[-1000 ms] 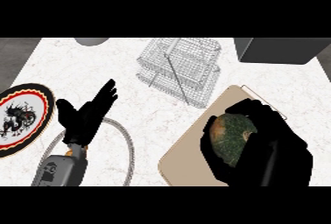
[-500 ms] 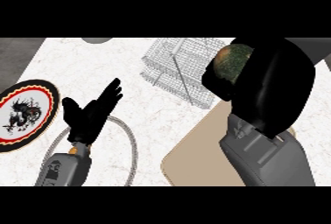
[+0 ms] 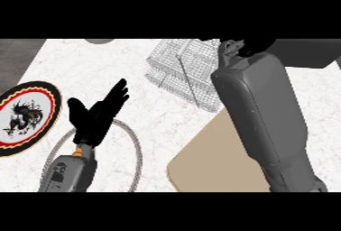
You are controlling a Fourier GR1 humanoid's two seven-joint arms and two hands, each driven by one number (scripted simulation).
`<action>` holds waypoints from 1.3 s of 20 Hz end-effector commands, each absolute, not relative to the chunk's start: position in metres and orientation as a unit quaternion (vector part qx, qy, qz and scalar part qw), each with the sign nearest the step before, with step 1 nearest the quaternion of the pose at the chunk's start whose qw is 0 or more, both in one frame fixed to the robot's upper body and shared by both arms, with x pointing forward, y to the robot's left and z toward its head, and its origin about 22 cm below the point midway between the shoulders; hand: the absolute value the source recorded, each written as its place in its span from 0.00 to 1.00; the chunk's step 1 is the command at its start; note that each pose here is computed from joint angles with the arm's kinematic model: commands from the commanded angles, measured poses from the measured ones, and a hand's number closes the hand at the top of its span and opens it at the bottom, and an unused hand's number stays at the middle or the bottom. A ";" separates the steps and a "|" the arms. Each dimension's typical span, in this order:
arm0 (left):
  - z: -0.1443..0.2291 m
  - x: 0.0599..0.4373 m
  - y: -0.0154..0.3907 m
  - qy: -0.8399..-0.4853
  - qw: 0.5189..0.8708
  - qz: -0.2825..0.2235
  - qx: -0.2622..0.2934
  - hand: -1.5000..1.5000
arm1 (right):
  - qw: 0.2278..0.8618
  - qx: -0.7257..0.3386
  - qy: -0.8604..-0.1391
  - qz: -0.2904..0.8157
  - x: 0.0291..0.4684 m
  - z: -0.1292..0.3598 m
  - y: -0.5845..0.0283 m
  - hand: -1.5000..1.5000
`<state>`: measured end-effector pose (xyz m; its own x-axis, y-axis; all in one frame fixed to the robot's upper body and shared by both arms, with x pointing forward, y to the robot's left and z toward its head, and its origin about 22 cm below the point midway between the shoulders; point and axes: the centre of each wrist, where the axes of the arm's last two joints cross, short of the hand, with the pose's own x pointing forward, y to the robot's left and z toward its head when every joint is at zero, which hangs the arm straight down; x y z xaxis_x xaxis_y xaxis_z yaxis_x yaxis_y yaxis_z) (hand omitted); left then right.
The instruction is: Pick the squash from the tray and place it in the tiered basket
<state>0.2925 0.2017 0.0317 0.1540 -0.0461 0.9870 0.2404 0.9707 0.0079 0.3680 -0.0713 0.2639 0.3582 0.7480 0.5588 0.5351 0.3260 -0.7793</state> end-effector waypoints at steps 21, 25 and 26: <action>0.038 0.303 0.197 -0.645 0.753 -0.105 -0.075 0.50 | 0.545 -0.454 -0.696 -0.110 0.448 0.239 -0.046 0.00; 0.034 0.298 0.209 -0.644 0.758 -0.083 -0.064 0.50 | 0.543 -0.445 -0.684 -0.198 0.451 0.245 -0.054 0.00; 0.017 0.288 0.216 -0.634 0.766 -0.085 -0.072 0.50 | 0.552 -0.438 -0.675 -0.219 0.452 0.243 -0.056 0.00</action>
